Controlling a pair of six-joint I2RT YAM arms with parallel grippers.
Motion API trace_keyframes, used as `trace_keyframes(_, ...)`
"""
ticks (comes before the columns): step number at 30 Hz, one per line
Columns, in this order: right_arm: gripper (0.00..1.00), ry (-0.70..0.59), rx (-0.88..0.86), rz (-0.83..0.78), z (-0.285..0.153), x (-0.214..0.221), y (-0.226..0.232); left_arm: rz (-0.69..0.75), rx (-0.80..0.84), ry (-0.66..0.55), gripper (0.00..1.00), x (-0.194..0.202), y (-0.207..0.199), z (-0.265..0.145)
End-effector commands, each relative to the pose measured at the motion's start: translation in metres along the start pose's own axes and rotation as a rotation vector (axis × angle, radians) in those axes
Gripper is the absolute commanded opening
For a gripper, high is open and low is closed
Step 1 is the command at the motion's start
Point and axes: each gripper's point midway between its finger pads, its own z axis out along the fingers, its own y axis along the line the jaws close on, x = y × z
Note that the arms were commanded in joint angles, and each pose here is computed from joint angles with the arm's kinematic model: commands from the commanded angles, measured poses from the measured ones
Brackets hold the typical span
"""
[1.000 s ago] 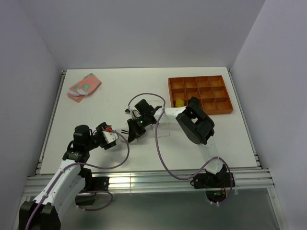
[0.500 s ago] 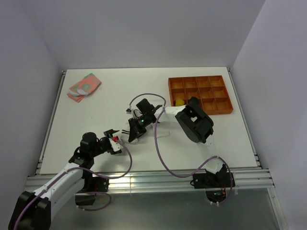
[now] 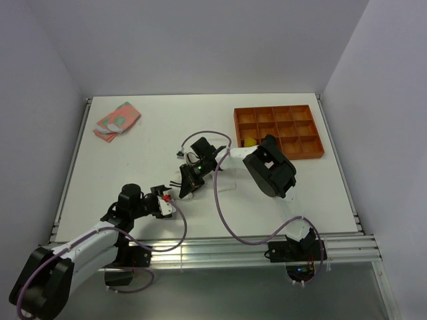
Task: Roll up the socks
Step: Roll the sock at the center of the board.
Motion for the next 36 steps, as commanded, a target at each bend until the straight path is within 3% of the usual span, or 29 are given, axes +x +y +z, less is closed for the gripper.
trace_keyframes(1,0.08,0.046,0.055,0.058,0.004,0.014,-0.022,0.087,0.063,-0.004,0.68,-0.005,-0.004,0.005)
trace_keyframes(26,0.08,0.081,0.029,0.027,-0.011,0.034,-0.013,0.152,0.222,0.062,0.63,0.001,-0.021,0.02)
trace_keyframes(36,0.08,0.088,0.028,0.029,-0.01,0.042,-0.014,0.165,0.324,0.103,0.54,0.005,-0.029,0.024)
